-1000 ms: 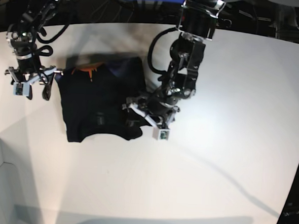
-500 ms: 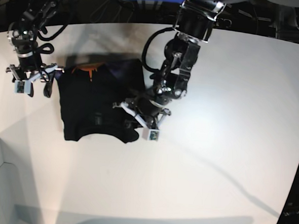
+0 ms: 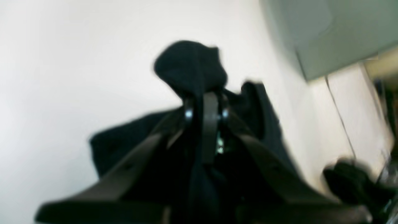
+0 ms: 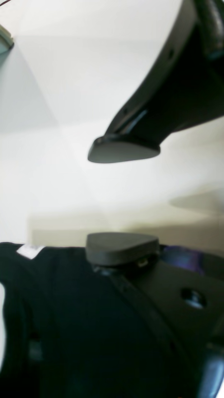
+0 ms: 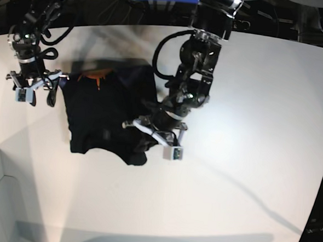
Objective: Fold the T-shirt properly
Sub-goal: 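Lower the left gripper onto the bundle's edge and press it flat, then grasp the bundle's collar edge with the right gripper and tuck it under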
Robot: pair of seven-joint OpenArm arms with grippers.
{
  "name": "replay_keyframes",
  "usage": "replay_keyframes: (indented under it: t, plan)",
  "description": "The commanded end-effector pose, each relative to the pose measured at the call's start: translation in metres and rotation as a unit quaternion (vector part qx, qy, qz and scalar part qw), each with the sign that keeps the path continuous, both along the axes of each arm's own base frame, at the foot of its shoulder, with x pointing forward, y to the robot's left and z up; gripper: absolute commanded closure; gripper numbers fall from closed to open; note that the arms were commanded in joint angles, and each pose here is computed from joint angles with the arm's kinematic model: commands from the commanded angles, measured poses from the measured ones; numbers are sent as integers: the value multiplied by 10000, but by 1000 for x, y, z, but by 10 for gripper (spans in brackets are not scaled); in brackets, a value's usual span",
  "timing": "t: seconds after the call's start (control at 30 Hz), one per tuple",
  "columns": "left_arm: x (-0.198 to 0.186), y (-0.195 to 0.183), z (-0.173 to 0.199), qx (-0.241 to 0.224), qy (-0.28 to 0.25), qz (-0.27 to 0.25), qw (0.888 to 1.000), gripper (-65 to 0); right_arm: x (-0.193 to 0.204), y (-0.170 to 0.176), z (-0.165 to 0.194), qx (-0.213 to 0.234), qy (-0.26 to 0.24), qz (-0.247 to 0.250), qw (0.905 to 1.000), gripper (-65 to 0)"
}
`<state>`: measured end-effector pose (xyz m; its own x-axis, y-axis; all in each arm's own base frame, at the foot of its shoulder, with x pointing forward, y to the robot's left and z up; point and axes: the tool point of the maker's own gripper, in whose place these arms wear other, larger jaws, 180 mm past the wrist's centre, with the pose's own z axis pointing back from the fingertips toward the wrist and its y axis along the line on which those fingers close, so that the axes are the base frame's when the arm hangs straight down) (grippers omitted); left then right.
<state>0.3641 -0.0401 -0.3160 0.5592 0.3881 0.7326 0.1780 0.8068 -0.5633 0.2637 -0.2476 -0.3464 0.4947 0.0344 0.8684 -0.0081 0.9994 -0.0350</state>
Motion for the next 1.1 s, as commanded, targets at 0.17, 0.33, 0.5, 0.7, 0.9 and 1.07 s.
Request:
replay_keyframes:
  t: [0.17, 0.33, 0.5, 0.7, 0.9, 1.07]
  plan:
    - [1, 28, 6, -328, 9, 202, 9993, 0, 8, 1, 16, -11, -320, 86, 9995, -357]
    - [-5, 47, -31, -217, 457, 257, 9984, 0, 12, 9, 16, 27, -332, 203, 9992, -357]
    - [-2, 49, -51, -128, 697, 273, 9971, 0, 15, 26, 15, 73, -326, 445, 9985, -357]
    - [6, 52, -58, -43, 773, 287, 9966, 0, 20, 46, 33, 121, -587, 578, 9965, -358]
    - [8, 53, -68, 3, 914, 296, 9954, 0, 23, 96, 40, 309, -691, 1131, 9907, -339]
    - [7, 56, -76, 47, 1009, 308, 9944, 0, 22, 118, 16, 588, -394, 1373, 9880, -127]
